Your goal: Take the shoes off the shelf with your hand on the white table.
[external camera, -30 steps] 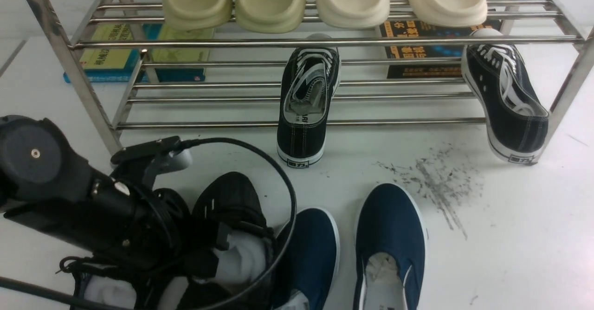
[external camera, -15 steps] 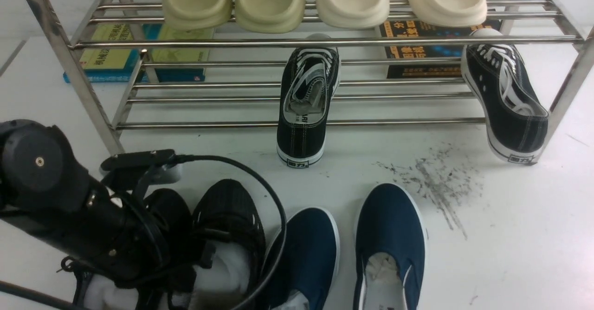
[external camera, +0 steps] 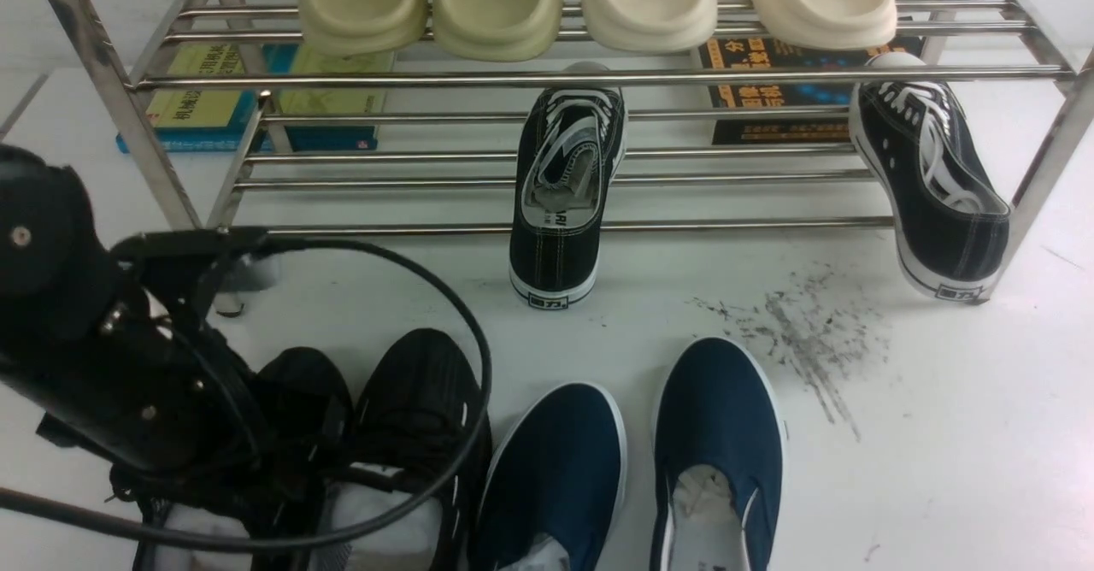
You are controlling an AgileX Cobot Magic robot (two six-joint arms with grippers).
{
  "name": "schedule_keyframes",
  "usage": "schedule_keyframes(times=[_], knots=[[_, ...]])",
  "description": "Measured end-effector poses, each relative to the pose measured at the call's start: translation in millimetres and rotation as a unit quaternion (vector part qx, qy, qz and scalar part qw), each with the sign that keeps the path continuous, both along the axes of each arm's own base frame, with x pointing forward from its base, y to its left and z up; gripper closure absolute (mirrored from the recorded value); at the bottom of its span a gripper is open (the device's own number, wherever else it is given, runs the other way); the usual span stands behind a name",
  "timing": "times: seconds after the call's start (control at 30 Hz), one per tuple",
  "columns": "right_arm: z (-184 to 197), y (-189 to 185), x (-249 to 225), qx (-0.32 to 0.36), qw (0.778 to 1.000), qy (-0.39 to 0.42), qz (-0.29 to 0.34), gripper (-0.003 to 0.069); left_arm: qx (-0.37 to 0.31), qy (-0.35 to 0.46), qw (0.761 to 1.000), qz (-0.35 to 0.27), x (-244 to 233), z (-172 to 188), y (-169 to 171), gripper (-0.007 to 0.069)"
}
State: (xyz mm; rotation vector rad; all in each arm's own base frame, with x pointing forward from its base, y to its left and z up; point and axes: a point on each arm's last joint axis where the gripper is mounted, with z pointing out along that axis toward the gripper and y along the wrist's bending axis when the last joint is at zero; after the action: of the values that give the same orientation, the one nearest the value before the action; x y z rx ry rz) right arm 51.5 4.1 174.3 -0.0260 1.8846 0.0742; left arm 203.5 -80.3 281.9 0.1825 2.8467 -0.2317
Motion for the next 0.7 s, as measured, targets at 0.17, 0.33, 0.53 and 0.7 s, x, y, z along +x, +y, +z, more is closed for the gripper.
schedule_keyframes(times=[0.17, 0.33, 0.53, 0.7], knots=[[0.0, 0.0, 0.0, 0.0, 1.0, 0.0, 0.0, 0.0421, -0.003, -0.063, 0.998, -0.005, -25.3, 42.9, 12.0, 0.0477], [0.0, 0.0, 0.0, 0.0, 1.0, 0.0, 0.0, 0.0421, -0.012, -0.128, 0.992, -0.005, -70.7, 71.4, 30.6, 0.0619], [0.0, 0.0, 0.0, 0.0, 1.0, 0.0, 0.0, 0.0421, -0.081, -0.22, 0.972, -0.004, -133.5, 62.7, 47.2, 0.0624], [0.0, 0.0, 0.0, 0.0, 1.0, 0.0, 0.0, 0.0421, -0.177, -0.303, 0.936, 0.037, -156.4, 24.4, 50.7, 0.0624]])
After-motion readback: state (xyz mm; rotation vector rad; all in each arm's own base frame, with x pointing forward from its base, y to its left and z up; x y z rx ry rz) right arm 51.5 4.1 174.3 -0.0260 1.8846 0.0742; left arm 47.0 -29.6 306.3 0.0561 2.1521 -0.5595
